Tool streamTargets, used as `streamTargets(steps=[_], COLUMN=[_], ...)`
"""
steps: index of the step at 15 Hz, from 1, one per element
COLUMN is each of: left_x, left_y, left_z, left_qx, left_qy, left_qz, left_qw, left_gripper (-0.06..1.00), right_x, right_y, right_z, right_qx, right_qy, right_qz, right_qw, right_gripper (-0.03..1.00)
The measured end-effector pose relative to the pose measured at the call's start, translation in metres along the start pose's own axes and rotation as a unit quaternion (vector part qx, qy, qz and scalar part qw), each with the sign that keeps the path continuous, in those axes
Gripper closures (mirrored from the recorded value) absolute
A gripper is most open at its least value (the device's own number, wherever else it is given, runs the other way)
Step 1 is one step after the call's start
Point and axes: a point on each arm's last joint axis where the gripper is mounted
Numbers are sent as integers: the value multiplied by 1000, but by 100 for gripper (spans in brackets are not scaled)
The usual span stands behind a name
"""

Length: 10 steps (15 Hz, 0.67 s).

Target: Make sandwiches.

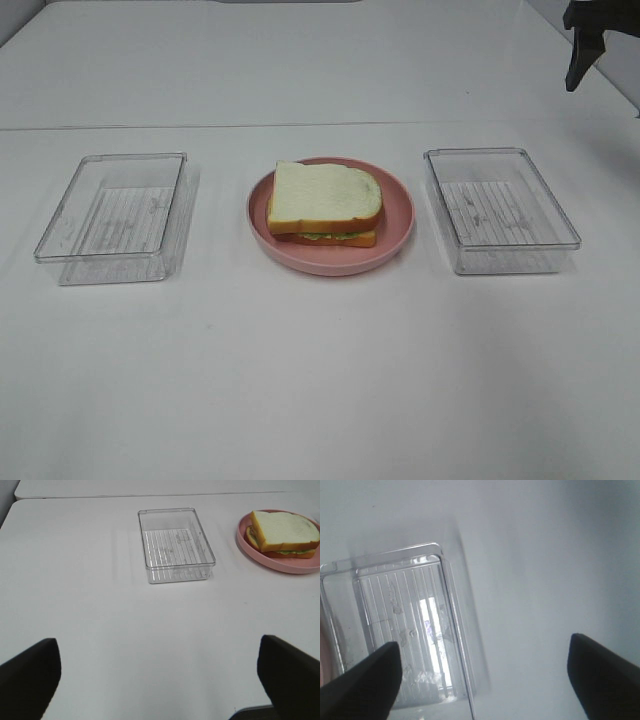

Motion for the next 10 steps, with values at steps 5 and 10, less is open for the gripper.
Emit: streamTargets(steps=[5, 10], left_x=[0, 0], left_y=[0, 0], left_z=[0, 0], left_qx=[0, 0], left_qy=[0, 0], left_qz=[0, 0], left_qw=[1000, 1000], left_gripper=[-5, -5], right_x=[75, 267], right_y=[21, 28], right_z=[-45, -143], right_qx=[-15, -21], right_qy=[46, -70], right_qz=[-27, -50], right_qw=[998, 996], right_gripper=[11, 11])
Point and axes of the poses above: a point on each arm's last joint axis where the gripper is mounted, z pointing out along that axis toward the gripper, y along the wrist's bending axis when the last joint is at zero, x = y × z, and after that the axes turned 5 degrees about -z, right-handed
